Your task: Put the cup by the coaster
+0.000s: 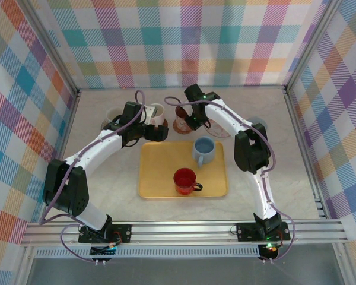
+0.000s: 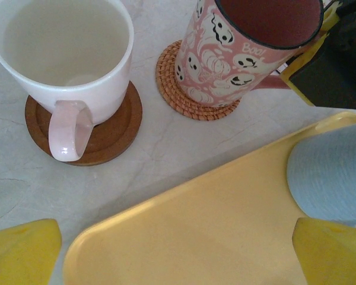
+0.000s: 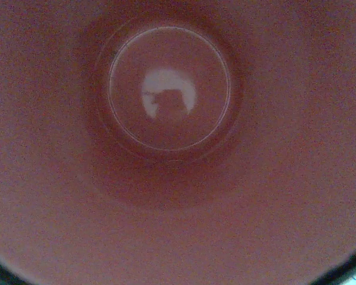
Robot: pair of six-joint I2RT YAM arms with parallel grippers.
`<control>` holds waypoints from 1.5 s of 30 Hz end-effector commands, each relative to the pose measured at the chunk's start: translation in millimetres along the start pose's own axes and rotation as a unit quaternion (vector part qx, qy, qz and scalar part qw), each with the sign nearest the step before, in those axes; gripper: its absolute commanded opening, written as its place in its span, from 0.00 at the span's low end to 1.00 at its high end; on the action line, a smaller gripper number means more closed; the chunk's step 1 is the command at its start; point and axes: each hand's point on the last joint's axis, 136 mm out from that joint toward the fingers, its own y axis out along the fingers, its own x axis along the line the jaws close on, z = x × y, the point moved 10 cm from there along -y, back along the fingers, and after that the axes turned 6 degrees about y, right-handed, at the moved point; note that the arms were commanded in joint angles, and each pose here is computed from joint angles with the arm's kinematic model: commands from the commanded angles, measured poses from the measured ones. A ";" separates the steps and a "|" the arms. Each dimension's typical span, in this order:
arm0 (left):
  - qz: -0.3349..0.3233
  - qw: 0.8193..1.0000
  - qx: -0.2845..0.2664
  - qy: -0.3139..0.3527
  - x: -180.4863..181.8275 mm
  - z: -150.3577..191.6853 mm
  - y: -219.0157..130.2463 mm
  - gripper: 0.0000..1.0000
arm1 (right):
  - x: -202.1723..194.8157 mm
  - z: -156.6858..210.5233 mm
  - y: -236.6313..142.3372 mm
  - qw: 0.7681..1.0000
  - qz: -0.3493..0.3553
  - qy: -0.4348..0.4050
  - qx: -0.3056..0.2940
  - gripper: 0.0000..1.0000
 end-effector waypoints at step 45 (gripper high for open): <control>-0.006 1.000 -0.016 -0.008 2.1 -3.0 -17.0 1.00 | 5.1 -15.6 -43.8 0.996 0.008 -0.003 -0.084 0.40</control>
